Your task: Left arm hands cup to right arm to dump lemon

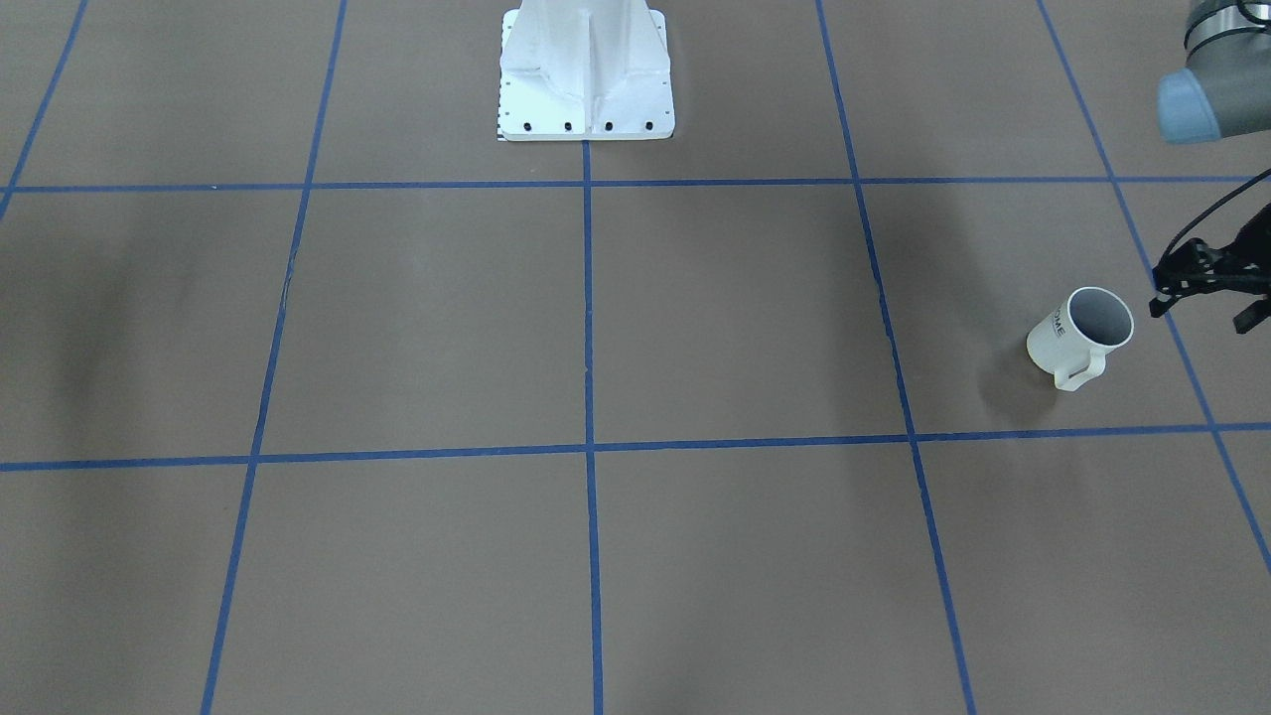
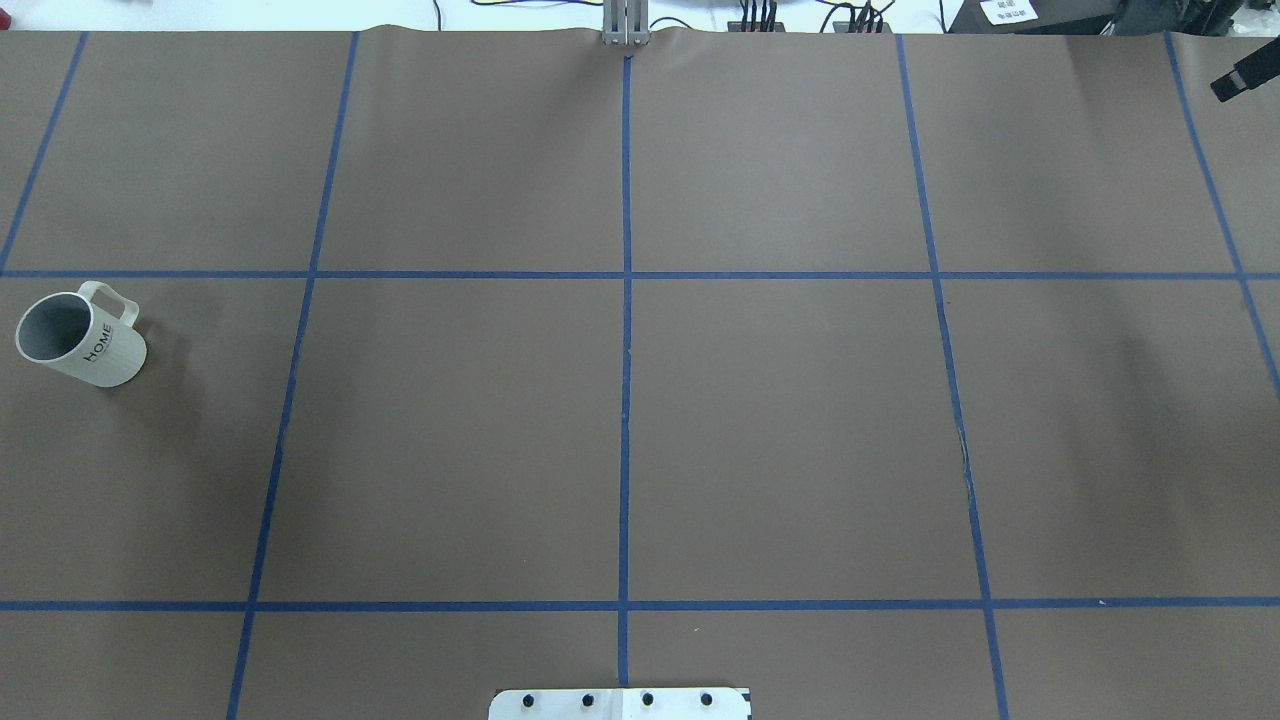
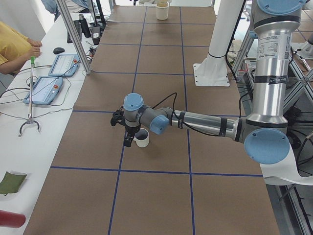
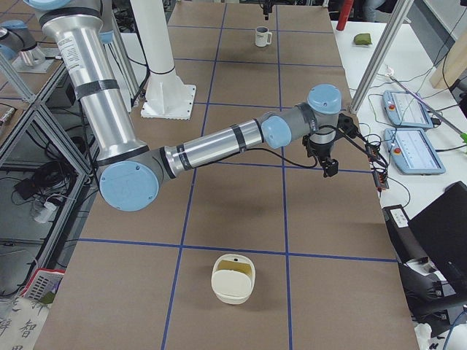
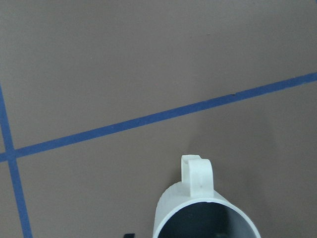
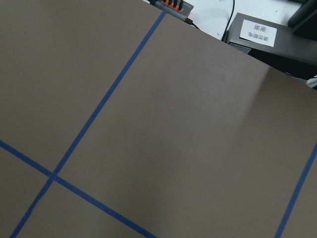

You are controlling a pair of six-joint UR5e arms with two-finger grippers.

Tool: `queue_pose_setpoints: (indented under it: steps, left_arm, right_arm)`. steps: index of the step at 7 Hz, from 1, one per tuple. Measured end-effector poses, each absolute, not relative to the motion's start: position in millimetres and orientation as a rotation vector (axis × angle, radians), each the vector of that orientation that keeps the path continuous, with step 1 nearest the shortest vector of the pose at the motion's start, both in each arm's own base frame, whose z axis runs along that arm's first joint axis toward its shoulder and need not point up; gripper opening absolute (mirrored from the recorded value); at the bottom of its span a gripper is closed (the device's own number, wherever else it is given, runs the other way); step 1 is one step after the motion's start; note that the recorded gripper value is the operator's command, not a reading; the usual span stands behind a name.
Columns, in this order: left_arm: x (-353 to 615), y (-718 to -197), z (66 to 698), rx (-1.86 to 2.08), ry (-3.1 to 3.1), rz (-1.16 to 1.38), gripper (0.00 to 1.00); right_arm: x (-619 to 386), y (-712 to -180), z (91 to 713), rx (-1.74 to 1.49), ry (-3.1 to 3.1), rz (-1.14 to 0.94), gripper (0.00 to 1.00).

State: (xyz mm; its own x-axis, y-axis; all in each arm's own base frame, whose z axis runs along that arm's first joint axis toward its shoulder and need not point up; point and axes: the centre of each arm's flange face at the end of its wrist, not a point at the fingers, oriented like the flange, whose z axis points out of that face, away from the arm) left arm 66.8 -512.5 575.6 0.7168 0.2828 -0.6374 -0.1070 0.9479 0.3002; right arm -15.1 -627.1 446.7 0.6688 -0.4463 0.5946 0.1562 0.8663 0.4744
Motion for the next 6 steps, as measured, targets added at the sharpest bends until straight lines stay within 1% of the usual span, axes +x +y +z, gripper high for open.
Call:
queue_pose_setpoints:
  steps: [3,4,6]
  left_arm:
    - [-51,-506,598,0.211,0.667,0.236,1.0]
    - [-75,-497,605,0.199,0.66,0.216,1.0]
    - [-87,-490,623,0.132,0.665,0.179,1.0]
  right_arm:
    - [16,-625,472,0.294,-0.763,-0.259,1.0]
    - [18,-621,491,0.232,-0.767,-0.233,1.0]
    - [21,-596,548,0.105,-0.762,-0.182,1.0]
